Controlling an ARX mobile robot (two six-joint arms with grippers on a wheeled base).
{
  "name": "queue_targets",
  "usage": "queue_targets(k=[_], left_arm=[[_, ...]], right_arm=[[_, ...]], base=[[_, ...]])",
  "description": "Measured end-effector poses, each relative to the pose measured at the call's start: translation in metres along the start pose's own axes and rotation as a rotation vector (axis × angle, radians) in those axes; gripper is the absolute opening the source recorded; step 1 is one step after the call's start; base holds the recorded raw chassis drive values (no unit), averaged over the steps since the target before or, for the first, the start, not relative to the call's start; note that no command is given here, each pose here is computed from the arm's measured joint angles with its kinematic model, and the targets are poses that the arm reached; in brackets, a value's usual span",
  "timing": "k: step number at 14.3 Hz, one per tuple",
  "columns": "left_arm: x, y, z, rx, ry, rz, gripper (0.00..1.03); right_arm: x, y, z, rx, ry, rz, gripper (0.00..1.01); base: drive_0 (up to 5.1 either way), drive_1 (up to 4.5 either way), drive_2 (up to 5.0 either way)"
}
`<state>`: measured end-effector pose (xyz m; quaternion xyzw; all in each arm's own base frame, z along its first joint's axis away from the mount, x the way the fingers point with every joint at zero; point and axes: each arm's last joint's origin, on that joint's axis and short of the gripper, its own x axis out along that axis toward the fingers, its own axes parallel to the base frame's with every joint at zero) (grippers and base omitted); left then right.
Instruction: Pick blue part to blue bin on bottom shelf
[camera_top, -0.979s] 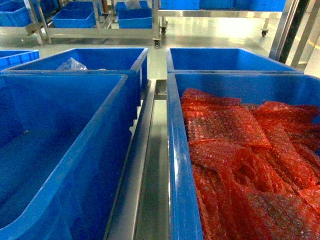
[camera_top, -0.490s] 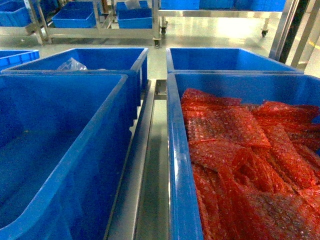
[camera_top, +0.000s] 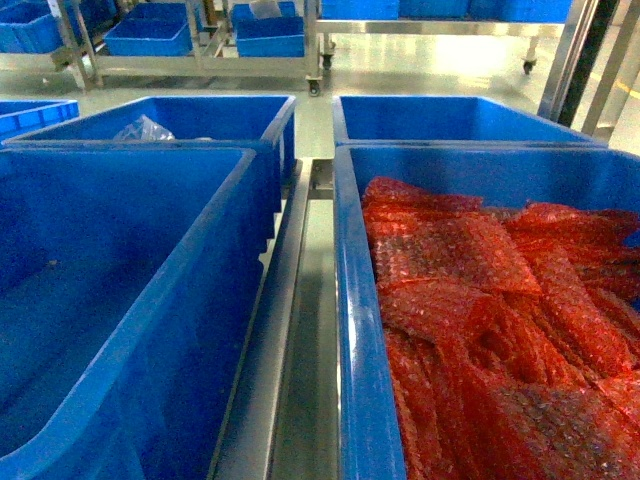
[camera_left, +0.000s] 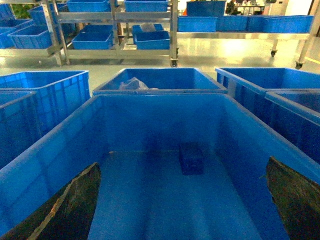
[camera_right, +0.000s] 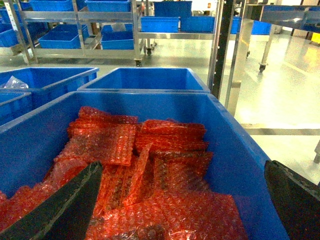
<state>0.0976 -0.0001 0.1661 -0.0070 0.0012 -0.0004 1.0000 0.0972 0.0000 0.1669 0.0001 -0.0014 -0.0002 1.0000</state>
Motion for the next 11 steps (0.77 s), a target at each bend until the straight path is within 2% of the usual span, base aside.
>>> queue_targets(k=[11], left_arm=[[0.0,0.0,0.0,0.0,0.0,0.0,0.98]], right_arm=[[0.0,0.0,0.0,0.0,0.0,0.0,0.98]], base=[[0.0,0.0,0.0]])
